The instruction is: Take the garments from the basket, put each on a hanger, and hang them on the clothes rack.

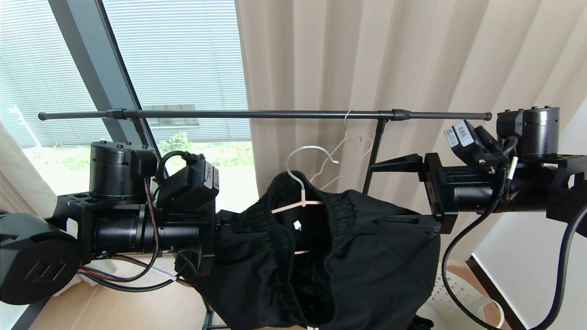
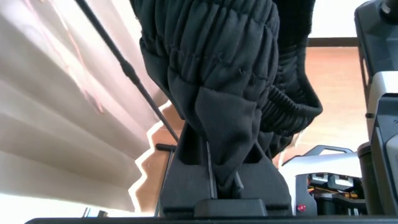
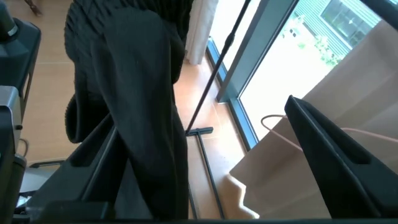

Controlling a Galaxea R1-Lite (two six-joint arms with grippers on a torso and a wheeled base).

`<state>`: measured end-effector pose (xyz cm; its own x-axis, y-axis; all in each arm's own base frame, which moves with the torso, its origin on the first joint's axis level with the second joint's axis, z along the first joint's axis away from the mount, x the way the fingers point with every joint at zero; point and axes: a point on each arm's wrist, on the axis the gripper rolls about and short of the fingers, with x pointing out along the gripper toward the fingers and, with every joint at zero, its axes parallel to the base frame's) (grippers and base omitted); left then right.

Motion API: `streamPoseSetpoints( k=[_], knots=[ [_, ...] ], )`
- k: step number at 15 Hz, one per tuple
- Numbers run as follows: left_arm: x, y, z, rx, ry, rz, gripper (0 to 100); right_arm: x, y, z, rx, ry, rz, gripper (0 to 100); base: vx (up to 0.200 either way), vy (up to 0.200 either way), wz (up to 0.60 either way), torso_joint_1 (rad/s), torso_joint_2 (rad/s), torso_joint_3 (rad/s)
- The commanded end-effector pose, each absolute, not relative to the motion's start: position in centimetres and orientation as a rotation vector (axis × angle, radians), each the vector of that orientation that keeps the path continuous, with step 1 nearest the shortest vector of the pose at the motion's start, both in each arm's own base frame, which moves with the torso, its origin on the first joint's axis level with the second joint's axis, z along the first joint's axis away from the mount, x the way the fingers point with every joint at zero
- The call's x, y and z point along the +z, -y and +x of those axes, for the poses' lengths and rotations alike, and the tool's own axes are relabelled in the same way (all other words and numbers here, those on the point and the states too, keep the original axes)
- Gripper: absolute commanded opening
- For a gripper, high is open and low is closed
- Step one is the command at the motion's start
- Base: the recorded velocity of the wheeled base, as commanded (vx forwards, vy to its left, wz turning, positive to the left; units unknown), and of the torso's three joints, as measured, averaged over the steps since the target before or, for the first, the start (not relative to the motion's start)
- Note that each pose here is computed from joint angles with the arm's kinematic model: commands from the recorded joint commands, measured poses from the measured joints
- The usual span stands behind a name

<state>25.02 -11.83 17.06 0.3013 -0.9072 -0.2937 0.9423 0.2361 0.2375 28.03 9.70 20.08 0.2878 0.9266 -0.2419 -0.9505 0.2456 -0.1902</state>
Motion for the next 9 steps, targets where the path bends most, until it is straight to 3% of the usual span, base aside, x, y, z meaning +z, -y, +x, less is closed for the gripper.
streamPoseSetpoints(
  k=[1, 9],
  knots=[
    [17.4, 11.4, 25.1, -1.252, -0.101, 0.391, 0, 20.2, -9.0, 27.7, 1.264, -0.084, -0.323, 100, 0.000, 0.000, 0.00, 0.000, 0.00, 0.000],
    [18.5, 10.2, 25.2, -1.190, -0.078, 0.343, 0, 18.6, -6.1, 27.1, 1.206, -0.153, -0.273, 100, 0.000, 0.000, 0.00, 0.000, 0.00, 0.000]
  ],
)
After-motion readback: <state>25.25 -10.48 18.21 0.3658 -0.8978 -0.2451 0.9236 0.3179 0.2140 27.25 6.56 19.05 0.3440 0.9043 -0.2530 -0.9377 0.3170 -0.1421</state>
